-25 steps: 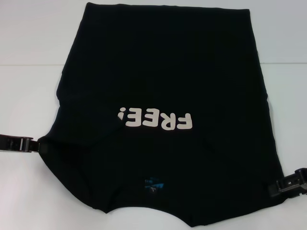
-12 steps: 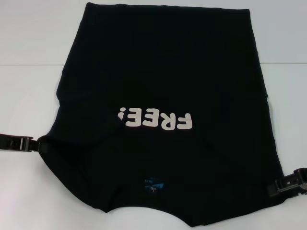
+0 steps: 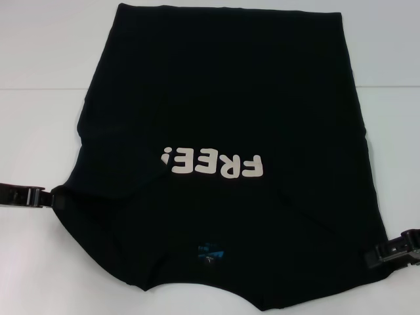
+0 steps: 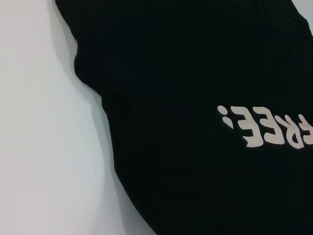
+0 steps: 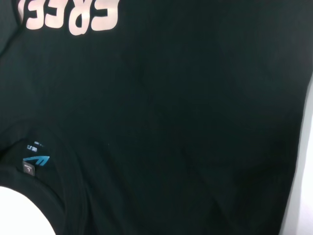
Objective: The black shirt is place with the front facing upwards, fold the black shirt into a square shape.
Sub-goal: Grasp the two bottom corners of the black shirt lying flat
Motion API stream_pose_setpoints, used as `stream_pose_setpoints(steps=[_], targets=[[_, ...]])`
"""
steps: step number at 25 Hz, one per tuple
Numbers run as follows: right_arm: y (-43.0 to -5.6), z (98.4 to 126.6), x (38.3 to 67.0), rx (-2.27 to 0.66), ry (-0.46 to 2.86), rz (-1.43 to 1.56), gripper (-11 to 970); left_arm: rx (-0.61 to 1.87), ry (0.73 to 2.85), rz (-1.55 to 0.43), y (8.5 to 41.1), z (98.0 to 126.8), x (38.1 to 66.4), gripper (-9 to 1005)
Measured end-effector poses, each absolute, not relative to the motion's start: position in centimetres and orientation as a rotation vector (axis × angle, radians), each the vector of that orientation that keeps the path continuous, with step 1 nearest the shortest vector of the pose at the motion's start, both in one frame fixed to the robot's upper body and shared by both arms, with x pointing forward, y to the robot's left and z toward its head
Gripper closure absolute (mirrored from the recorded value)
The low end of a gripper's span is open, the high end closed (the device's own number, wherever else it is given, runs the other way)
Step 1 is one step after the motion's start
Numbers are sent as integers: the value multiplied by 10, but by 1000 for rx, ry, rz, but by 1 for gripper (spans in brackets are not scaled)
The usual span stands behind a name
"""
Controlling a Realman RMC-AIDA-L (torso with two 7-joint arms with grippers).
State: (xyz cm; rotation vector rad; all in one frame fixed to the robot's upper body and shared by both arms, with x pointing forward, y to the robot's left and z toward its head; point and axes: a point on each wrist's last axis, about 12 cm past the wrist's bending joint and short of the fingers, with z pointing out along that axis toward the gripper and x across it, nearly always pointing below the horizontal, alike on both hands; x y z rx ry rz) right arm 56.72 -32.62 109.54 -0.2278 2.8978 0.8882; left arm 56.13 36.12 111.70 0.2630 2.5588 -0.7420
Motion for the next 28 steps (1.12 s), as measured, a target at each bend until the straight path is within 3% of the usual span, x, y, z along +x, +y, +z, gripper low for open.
stream_pose_setpoints(steps=[28], targets=[[-327, 1101, 566, -216, 2864, 962, 155, 262, 2558, -742, 362, 1117, 561, 979]])
